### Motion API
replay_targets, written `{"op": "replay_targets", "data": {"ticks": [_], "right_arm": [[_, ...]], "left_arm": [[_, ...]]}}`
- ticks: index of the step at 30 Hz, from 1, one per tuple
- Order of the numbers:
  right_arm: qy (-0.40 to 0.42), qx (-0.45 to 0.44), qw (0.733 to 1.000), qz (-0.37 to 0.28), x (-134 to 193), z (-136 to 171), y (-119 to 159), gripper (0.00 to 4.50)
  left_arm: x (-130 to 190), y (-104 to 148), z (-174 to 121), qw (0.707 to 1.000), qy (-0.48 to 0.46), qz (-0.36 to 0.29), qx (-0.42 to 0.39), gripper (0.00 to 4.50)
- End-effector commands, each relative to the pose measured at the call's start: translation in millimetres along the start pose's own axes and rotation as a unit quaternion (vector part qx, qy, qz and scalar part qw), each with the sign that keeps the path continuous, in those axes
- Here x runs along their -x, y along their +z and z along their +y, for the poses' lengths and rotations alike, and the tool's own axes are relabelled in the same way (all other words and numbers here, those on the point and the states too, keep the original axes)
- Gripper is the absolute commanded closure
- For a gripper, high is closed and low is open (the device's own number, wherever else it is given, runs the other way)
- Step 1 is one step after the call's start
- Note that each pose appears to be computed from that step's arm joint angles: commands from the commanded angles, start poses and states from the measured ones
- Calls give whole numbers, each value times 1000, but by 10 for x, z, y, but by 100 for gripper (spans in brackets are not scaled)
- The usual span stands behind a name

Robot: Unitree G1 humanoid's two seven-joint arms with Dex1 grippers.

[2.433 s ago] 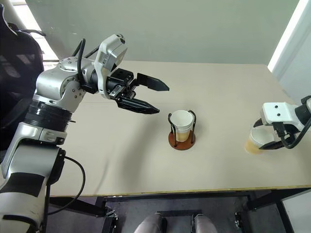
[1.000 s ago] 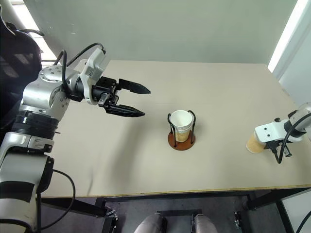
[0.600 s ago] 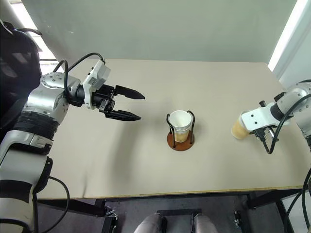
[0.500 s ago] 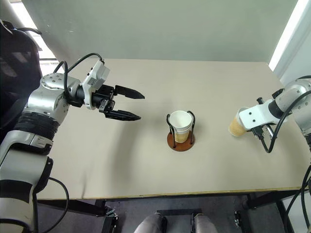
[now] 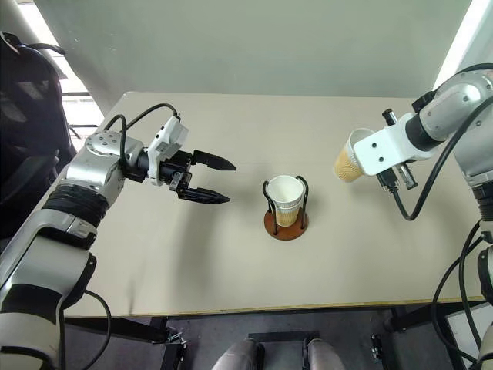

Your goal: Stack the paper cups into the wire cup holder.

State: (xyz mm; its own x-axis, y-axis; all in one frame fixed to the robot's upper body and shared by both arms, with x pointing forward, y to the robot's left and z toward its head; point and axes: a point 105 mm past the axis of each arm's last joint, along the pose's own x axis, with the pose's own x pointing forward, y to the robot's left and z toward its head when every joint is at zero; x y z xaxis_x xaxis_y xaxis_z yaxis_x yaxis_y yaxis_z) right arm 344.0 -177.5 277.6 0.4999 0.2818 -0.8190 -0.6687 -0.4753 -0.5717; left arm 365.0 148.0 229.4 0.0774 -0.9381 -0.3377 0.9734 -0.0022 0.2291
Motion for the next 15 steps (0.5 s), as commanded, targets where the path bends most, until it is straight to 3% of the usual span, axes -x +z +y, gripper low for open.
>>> {"op": "replay_targets", "data": {"ticks": [1,9,15], "right_arm": [[-32,39,999,-9,148,-216,223,448],[-49,79,994,-55,110,-490,640,448],[-52,91,991,-78,92,-563,797,448]], "left_arm": [[-38,88,-31,1000,-26,-5,-17,0],[-116,141,-67,999,-43,-16,-25,0],[-97,159,-67,999,-42,-16,-24,0]]}}
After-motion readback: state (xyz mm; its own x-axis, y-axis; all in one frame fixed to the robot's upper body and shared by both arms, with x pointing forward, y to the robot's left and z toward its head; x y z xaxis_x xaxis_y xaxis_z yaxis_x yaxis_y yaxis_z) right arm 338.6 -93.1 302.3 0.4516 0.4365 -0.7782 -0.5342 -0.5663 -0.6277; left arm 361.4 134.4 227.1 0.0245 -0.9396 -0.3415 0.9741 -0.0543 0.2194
